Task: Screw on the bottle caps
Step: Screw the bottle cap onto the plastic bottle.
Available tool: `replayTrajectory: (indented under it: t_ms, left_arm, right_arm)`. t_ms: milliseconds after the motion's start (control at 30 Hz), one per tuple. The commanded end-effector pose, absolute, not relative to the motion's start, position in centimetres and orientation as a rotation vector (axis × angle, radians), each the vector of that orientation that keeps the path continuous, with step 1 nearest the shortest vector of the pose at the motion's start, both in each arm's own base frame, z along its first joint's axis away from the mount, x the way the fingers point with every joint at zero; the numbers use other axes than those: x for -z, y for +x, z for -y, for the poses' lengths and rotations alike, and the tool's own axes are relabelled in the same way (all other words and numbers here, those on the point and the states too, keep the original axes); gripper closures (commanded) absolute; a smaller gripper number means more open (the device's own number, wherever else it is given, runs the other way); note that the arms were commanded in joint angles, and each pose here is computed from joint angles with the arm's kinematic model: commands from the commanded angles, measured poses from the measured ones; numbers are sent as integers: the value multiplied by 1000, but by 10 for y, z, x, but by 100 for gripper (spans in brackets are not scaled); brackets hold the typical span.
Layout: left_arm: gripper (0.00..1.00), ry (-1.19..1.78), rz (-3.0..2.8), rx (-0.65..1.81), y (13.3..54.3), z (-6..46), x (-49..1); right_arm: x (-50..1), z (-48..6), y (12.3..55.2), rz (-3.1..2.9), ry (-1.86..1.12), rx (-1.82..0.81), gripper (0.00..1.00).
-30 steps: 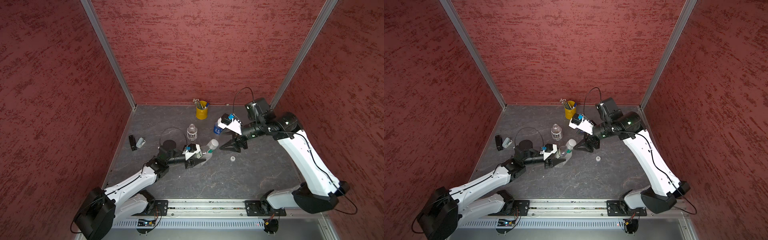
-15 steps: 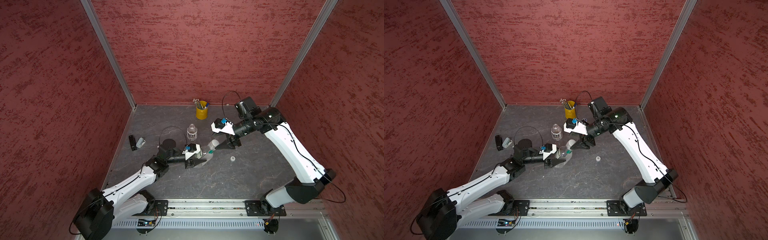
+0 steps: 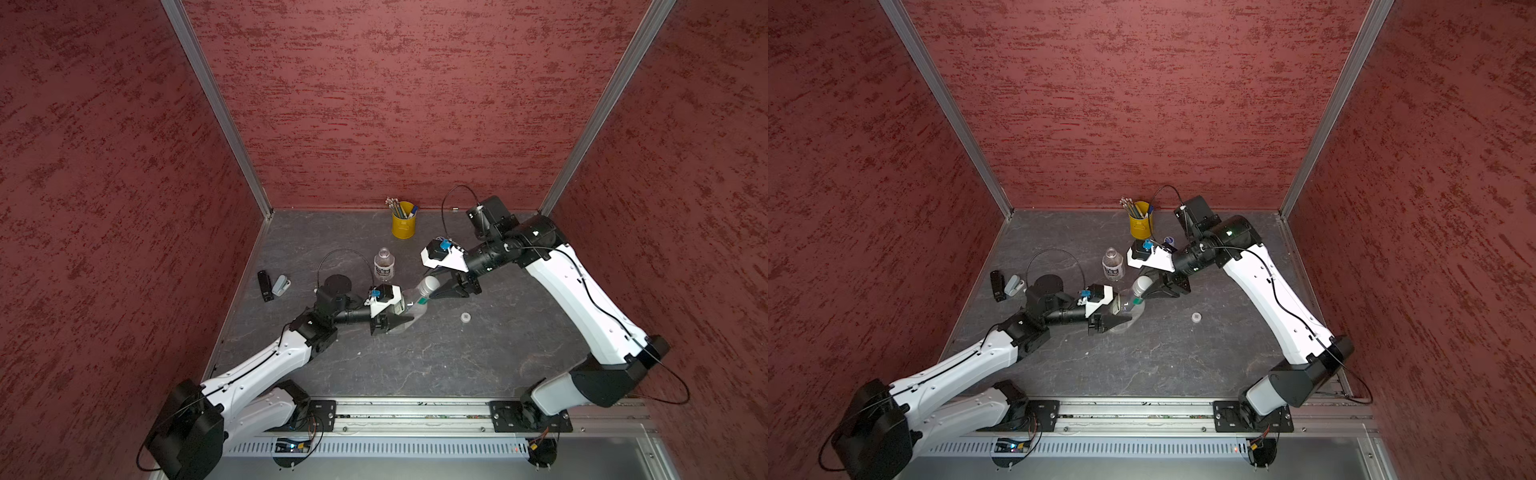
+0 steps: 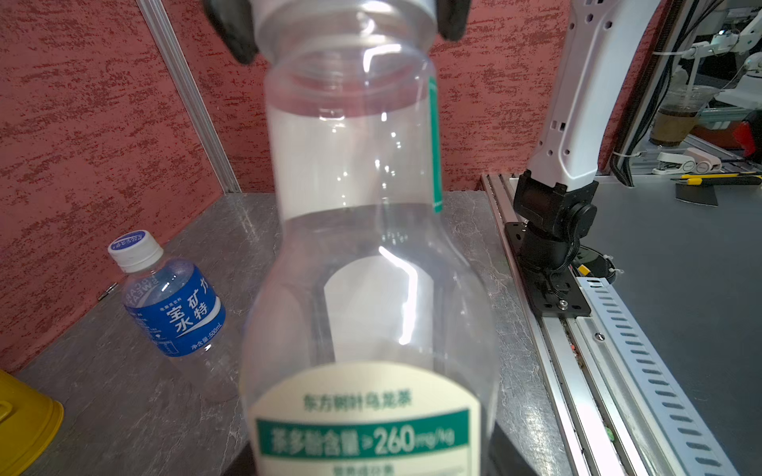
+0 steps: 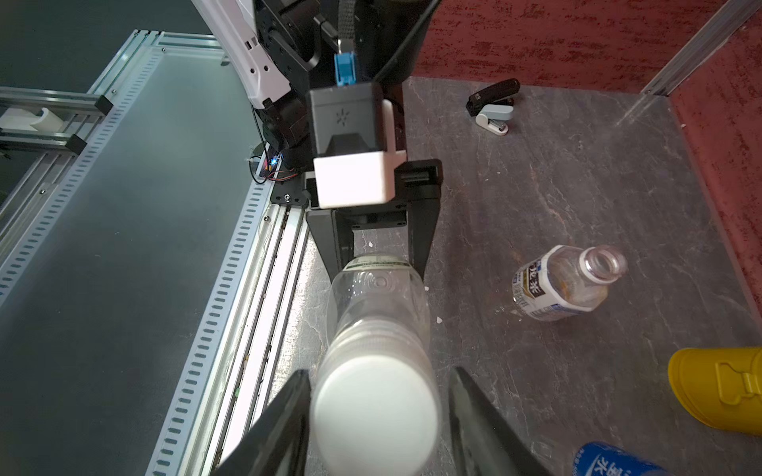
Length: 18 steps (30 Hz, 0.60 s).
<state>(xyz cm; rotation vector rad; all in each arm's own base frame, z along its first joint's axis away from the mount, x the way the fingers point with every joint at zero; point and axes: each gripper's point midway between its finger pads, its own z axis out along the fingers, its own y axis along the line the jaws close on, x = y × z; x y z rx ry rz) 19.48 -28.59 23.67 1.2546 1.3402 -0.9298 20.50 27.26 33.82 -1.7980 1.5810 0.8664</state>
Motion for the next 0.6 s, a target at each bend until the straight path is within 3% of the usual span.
replayTrajectory:
  t_ms: [0,367,567]
  left_arm:
    - [53,1266,-1303,921,193,287,-248]
    - [52,1242,-1281,730,210,285,-257]
    - [52,1236,-1248,701,212,288,-266]
  right_arm:
    - [-337,-275,207,-1594,-1786,-872,48]
    - [-317,-273,218,-1897,-1608,-901,62]
    - [-300,-274,208,-1914,-1583,-911,56]
